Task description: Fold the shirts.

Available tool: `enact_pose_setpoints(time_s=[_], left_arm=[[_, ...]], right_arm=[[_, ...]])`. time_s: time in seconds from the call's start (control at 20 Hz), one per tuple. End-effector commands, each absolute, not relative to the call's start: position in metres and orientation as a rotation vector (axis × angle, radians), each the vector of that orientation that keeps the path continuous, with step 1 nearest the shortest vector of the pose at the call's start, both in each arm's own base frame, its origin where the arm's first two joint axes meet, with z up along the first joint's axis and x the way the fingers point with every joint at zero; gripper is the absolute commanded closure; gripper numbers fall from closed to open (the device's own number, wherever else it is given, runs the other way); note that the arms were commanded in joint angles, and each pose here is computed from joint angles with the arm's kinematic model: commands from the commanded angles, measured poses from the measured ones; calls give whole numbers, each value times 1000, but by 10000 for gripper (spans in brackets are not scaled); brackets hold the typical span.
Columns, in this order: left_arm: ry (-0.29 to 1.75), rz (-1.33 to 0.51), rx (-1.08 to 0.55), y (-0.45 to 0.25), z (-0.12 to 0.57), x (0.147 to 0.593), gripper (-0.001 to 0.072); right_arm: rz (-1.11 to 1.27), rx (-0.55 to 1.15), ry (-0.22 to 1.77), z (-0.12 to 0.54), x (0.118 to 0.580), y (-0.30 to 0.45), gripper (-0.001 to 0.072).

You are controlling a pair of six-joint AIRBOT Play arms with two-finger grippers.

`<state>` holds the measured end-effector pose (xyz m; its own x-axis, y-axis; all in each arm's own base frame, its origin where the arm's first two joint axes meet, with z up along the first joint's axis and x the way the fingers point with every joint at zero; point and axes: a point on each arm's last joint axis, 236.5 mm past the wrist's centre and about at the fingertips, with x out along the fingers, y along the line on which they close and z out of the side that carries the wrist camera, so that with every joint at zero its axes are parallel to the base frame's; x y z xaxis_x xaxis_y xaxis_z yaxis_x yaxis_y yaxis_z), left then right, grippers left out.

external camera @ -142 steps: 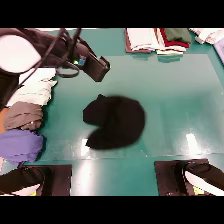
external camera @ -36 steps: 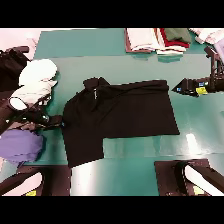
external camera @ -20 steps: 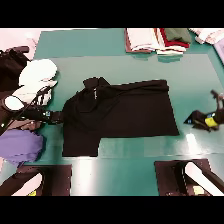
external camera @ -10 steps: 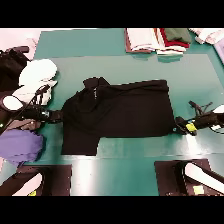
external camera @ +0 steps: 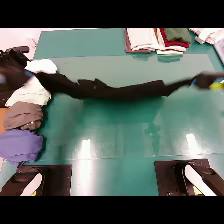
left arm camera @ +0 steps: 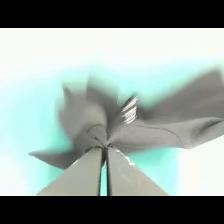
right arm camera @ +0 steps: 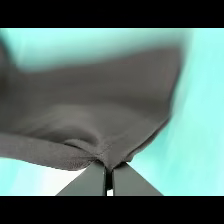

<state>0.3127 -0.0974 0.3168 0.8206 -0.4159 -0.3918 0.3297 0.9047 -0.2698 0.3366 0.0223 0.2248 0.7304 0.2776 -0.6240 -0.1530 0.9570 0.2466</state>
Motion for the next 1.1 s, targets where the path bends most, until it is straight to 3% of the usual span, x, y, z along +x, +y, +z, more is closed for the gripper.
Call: enact_pose_setpoints(time_s=[0.0, 0.2, 0.35, 0.45, 0.6, 0.8, 1.05], left_arm=[[25, -418, -126, -96, 490, 226, 683], [-263, -413, -107, -91, 583, 145, 684], [-302, -328, -107, -72, 594, 141, 684], [-176, -273, -99, -62, 567, 174, 684], [168, -260, -98, -62, 482, 258, 683], [647, -258, -157, -66, 316, 373, 682], [1037, -319, -235, -84, 119, 452, 682]], right_arm=[[212, 40, 287, 398, 294, 31, 696], [116, -19, 137, 474, 242, 23, 697], [52, -27, 166, 480, 232, 12, 698], [60, -1, 215, 474, 242, 8, 697], [130, 60, 389, 428, 280, 7, 698], [171, 140, 786, 291, 350, 0, 698], [154, 140, 1221, 104, 399, 1, 698]])
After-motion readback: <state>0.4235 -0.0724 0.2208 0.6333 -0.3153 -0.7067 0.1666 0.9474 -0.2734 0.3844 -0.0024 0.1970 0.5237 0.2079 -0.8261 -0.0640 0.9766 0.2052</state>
